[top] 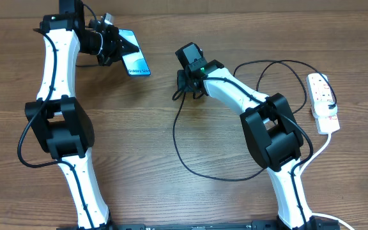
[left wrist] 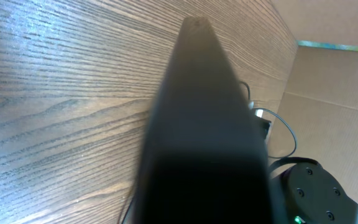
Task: Plug charger to phone and switch on socket
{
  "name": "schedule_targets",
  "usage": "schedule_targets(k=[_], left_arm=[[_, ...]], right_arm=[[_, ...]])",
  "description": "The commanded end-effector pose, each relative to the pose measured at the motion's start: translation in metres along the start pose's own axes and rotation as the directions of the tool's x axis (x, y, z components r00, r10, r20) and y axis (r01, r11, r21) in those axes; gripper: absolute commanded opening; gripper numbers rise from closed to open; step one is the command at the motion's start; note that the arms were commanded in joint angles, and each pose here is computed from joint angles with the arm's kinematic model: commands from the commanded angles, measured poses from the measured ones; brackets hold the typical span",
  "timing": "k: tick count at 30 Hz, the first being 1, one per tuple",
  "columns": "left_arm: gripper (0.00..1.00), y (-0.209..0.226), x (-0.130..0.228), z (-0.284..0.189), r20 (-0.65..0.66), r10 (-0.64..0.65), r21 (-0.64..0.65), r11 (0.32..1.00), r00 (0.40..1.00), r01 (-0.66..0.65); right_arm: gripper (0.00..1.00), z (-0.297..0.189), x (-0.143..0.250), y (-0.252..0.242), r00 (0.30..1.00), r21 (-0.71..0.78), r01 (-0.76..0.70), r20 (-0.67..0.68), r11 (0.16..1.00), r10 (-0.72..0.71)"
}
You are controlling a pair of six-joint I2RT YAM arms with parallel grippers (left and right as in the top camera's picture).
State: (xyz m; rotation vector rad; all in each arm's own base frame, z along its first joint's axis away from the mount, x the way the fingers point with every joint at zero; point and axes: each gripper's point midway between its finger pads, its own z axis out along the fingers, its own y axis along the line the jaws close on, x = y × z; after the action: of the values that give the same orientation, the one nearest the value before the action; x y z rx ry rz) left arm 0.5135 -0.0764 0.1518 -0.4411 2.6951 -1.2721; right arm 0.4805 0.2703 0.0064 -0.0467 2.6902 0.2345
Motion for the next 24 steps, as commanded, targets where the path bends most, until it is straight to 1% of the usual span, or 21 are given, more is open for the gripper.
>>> schedule_targets(k=[1, 5, 7, 9, 11, 15, 17, 20, 21, 22, 24], left_arm=[[0.04, -0.014, 0.003, -0.005, 0.004, 0.050, 0.026, 0.998, 0.999, -0.050], [0.04, -0.014, 0.003, -0.005, 0.003, 0.050, 0.026, 0.998, 0.999, -0.050], [0.04, -0.014, 0.003, -0.005, 0.003, 0.050, 0.026, 0.998, 0.999, -0.050], [0.04, -0.014, 0.003, -0.005, 0.004, 0.050, 0.026, 0.998, 0.999, -0.050], [0.04, -0.014, 0.003, -0.005, 0.004, 0.050, 0.026, 0.998, 0.999, -0.051], [0.04, -0.014, 0.002, -0.005, 0.006, 0.052, 0.025, 0.998, 0.999, -0.052], [0.04, -0.014, 0.002, -0.005, 0.007, 0.054, 0.026, 0.998, 0.999, -0.054], [0.04, -0.015, 0.002, -0.005, 0.008, 0.055, 0.026, 0.998, 0.998, -0.055], [0.04, -0.014, 0.002, -0.005, 0.008, 0.054, 0.026, 0.998, 0.999, -0.054], [0.04, -0.014, 0.002, -0.005, 0.006, 0.052, 0.026, 0.998, 0.999, -0.052], [0.04, -0.014, 0.003, -0.005, 0.002, 0.048, 0.025, 0.999, 0.999, -0.049]], right_arm=[[0.04, 0.009, 0.017, -0.004, 0.999, 0.024, 0.008, -0.031, 1.000, -0.007], [0.04, -0.001, 0.016, -0.026, 0.999, 0.128, 0.028, -0.044, 0.991, -0.022], [0.04, -0.012, 0.017, -0.038, 0.992, 0.158, 0.105, -0.090, 0.982, -0.092], [0.04, -0.024, 0.023, -0.051, 0.974, 0.173, 0.185, -0.160, 0.967, -0.158], [0.04, -0.037, 0.037, -0.069, 0.952, 0.192, 0.229, -0.248, 0.954, -0.179], [0.04, -0.055, 0.078, -0.101, 0.883, 0.212, 0.246, -0.451, 0.946, -0.129], [0.05, -0.057, 0.088, -0.103, 0.866, 0.191, 0.228, -0.489, 0.955, -0.109], [0.11, -0.054, 0.088, -0.101, 0.869, 0.169, 0.208, -0.484, 0.963, -0.103], [0.17, -0.053, 0.086, -0.099, 0.874, 0.163, 0.204, -0.474, 0.965, -0.105], [0.30, -0.051, 0.084, -0.097, 0.878, 0.159, 0.200, -0.466, 0.967, -0.105], [0.37, -0.051, 0.084, -0.097, 0.881, 0.157, 0.195, -0.461, 0.968, -0.103]])
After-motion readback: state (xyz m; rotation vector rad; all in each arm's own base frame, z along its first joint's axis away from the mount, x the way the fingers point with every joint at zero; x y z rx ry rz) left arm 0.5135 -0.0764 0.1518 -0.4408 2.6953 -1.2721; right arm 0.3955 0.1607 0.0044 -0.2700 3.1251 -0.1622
